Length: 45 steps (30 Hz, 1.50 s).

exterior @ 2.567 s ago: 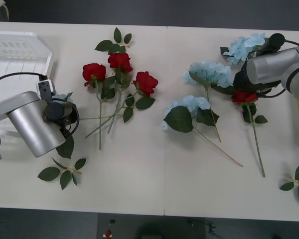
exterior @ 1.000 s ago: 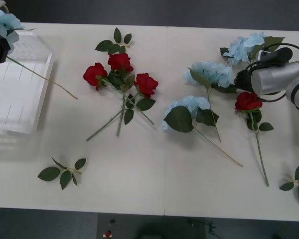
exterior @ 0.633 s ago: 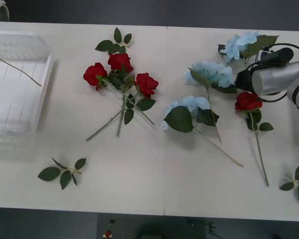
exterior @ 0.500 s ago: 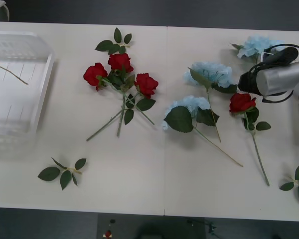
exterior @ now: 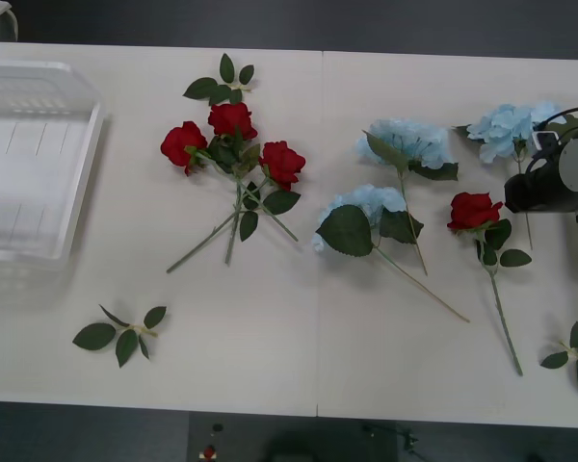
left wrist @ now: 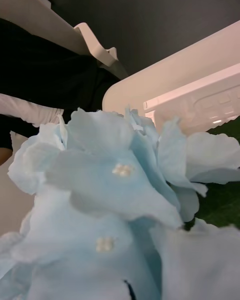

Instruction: Put the red flowers into the right box and the blue flowers into the left box

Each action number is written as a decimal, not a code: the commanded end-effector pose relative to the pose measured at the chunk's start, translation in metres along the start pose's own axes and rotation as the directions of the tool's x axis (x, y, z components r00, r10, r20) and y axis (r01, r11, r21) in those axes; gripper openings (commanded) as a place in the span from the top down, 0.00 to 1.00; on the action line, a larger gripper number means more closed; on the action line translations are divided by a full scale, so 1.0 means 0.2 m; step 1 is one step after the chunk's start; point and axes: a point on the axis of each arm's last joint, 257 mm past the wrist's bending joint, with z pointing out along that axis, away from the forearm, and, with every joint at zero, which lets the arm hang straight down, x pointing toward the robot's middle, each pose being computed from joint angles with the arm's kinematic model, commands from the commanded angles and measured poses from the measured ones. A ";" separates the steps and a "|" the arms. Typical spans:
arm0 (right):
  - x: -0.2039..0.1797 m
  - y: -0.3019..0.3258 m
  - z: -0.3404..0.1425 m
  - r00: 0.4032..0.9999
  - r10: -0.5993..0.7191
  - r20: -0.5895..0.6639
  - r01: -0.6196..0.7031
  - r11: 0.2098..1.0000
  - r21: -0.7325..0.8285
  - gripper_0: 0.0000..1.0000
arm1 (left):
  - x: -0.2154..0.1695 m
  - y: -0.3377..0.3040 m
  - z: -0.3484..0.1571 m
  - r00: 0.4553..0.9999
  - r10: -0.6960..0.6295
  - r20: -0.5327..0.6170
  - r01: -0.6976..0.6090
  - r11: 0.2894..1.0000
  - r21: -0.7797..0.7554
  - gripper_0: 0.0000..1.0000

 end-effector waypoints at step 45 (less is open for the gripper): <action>-0.12 -0.11 -0.27 0.987 0.145 0.065 -0.134 0.980 -0.148 0.00 | 0.22 -0.69 0.01 0.920 -0.388 -0.059 0.375 0.826 0.420 0.00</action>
